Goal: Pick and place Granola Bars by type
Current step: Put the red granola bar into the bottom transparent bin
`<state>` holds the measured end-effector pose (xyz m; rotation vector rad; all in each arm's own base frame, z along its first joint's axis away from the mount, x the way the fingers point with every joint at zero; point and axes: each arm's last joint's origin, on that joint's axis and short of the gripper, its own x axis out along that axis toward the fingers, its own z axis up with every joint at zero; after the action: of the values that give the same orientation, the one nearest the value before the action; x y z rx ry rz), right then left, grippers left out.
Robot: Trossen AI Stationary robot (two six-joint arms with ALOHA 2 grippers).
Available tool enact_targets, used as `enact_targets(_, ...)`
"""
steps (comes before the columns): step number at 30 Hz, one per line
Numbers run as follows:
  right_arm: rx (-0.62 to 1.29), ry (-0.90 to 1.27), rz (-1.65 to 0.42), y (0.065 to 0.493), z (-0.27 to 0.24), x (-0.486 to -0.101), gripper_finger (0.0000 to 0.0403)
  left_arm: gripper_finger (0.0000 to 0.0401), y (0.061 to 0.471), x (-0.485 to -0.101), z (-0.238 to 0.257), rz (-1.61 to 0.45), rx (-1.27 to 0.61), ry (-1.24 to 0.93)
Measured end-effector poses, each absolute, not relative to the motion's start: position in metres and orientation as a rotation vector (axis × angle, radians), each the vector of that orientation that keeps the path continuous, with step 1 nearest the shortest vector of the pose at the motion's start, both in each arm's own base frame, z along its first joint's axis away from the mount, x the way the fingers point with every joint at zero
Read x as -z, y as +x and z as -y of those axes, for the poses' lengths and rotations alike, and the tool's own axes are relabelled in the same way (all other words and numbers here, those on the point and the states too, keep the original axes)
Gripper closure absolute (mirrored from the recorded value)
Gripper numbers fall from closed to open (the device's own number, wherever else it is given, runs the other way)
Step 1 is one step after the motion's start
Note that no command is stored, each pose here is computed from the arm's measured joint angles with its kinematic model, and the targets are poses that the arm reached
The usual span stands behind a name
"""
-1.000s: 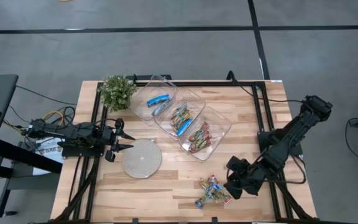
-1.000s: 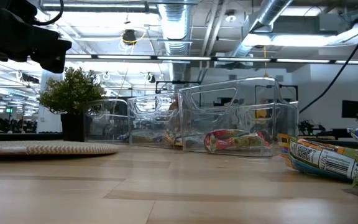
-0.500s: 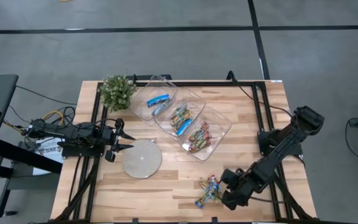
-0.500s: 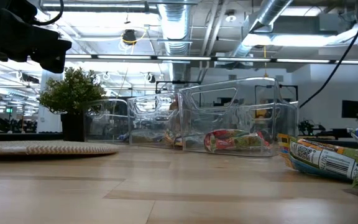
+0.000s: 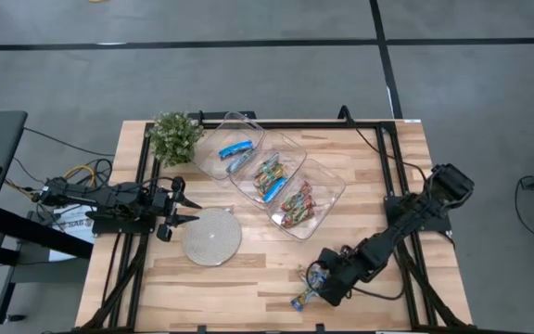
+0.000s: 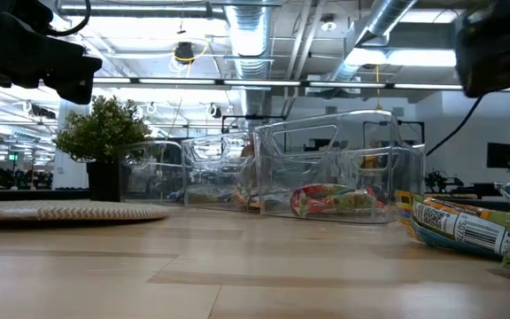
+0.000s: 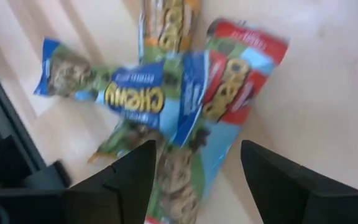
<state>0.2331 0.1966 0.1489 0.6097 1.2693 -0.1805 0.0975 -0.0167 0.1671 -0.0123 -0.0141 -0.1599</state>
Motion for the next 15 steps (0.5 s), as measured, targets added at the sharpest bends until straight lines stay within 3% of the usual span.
enact_targets(15, 0.147, 0.613, -1.34, 0.245, -0.203, -0.13, 0.0184, 0.0263, 0.098, -0.167, 0.017, 0.014, 0.161, -0.012)
